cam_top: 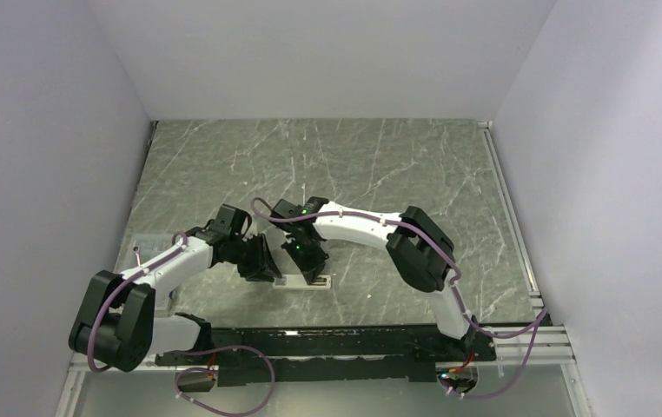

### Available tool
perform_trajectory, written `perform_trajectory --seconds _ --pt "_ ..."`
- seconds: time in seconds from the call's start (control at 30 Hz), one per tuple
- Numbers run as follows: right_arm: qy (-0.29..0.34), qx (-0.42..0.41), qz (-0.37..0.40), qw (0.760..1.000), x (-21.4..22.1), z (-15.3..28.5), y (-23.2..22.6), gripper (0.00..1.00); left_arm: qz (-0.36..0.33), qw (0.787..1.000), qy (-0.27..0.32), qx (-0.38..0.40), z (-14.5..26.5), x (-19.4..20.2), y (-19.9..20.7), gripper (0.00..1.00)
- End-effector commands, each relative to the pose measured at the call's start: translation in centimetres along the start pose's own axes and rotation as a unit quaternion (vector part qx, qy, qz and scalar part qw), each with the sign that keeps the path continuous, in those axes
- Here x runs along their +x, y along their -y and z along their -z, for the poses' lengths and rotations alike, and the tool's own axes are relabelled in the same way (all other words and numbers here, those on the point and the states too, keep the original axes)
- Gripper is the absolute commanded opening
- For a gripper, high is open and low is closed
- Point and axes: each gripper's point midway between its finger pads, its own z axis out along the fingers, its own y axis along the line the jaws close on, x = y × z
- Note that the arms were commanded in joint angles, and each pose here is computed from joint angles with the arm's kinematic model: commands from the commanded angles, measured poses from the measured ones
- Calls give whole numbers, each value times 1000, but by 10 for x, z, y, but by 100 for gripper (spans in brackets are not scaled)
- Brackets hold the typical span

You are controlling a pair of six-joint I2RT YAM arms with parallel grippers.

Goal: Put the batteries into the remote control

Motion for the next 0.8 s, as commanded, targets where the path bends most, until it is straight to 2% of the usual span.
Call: perform_trajectory --seconds 0.0,0.27,0.53,0.77 --pt "75 -5 8 997 -28 13 -8 17 -11 1000 16 5 6 -11 10 37" --pt "128 -3 12 992 -41 50 -9 21 -16 1000 27 -2 15 -17 15 39" --pt "156 12 11 988 -47 66 12 22 -15 999 35 -8 23 -20 19 40" --pt "183 37 29 982 -67 74 30 35 1 1000 30 -2 28 -13 21 45"
